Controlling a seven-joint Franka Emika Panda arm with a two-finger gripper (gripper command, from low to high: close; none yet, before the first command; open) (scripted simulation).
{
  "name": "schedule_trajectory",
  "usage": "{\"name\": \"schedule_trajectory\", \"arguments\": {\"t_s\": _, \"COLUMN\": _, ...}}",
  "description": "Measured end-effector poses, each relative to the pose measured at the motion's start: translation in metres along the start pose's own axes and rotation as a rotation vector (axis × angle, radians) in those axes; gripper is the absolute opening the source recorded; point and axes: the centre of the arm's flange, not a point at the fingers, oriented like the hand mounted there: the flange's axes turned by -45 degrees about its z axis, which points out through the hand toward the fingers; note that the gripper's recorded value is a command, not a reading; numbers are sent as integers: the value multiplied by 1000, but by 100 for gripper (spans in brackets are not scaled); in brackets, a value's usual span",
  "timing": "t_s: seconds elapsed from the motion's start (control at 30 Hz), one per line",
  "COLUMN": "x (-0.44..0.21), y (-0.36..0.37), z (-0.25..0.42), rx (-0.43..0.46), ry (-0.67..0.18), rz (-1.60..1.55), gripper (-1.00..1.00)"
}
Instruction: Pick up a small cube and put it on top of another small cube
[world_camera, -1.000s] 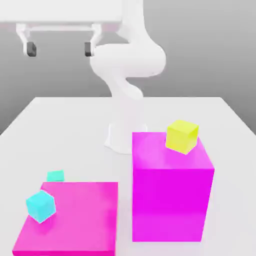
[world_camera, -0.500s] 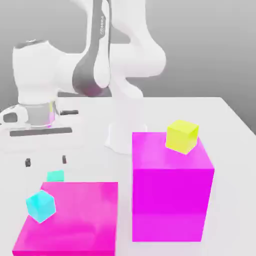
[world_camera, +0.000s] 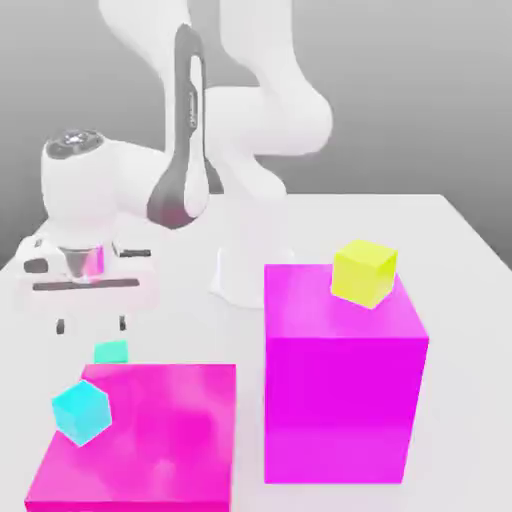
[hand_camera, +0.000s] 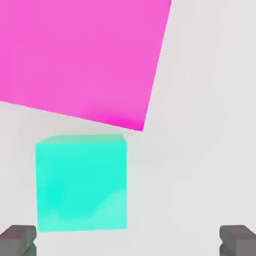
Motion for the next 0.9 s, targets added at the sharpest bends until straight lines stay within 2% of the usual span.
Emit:
{"name": "schedule_trajectory", "arguments": {"t_s": 0.47, "x": -2, "y": -4, "z": 33, "rx": 7, "ry": -37, "rz": -12, "gripper": 0}}
{"name": "schedule_trajectory", "arguments": {"t_s": 0.9, "x": 7, "y": -18, "z": 55, "rx": 68, "ry": 41, "rz": -9, "gripper": 0}}
